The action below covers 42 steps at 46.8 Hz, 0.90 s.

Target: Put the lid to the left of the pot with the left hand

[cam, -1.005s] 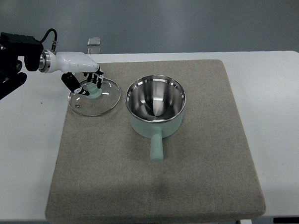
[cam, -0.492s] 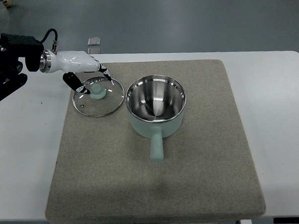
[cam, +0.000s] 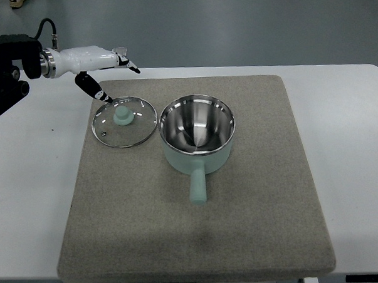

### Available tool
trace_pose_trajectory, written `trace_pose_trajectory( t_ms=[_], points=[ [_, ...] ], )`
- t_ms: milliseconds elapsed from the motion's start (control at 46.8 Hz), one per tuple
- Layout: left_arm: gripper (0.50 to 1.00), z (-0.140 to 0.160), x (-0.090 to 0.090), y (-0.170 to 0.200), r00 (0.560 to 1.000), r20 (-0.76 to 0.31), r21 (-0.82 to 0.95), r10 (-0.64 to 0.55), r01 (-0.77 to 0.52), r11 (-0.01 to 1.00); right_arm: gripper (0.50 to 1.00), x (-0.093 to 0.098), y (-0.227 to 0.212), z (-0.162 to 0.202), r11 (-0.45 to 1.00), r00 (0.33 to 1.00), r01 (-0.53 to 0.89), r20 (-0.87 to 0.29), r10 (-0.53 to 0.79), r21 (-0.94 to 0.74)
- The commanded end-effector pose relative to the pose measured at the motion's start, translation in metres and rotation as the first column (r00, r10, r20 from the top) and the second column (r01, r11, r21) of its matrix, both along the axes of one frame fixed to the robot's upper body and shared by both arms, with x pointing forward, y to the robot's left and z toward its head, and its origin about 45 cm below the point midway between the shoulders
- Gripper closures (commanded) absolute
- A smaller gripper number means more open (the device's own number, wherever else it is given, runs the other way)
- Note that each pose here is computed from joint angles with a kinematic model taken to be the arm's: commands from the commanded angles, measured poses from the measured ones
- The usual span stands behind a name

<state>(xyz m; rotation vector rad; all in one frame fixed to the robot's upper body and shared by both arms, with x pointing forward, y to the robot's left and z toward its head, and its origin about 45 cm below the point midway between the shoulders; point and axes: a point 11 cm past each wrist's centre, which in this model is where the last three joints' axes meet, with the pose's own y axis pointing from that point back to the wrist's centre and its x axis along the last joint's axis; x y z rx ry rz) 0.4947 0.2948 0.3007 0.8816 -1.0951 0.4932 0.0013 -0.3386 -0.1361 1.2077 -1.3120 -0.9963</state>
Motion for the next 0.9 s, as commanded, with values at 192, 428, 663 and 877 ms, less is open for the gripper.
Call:
trace_pose_trajectory(
  t_ms=[192,428,663,877],
  points=[
    [0.581,0.017,0.028,0.014,0.975,0.023,-0.249,0.219,-0.206,0.946,0.576,0.0,0.0,0.0,1.0,1.0,0.0,0.0,0.0,0.0],
    [0.589,0.02,0.034,0.024,0.941,-0.025,-0.49,0.336,-0.305,0.817,0.579,0.0,0.0,0.0,1.0,1.0,-0.001,0.0,0.001,0.0],
    [0.594,0.003,0.04,0.047,0.793,-0.257,-0.678,0.552,-0.555,0.482,0.579,0.0,0.0,0.0,1.0,1.0,-0.001,0.0,0.001,0.0],
    [0.594,-0.015,0.037,0.053,0.7,-0.447,-0.788,0.556,-0.603,0.126,0.577,0.0,0.0,0.0,1.0,1.0,0.0,0.001,0.0,0.0]
  ],
)
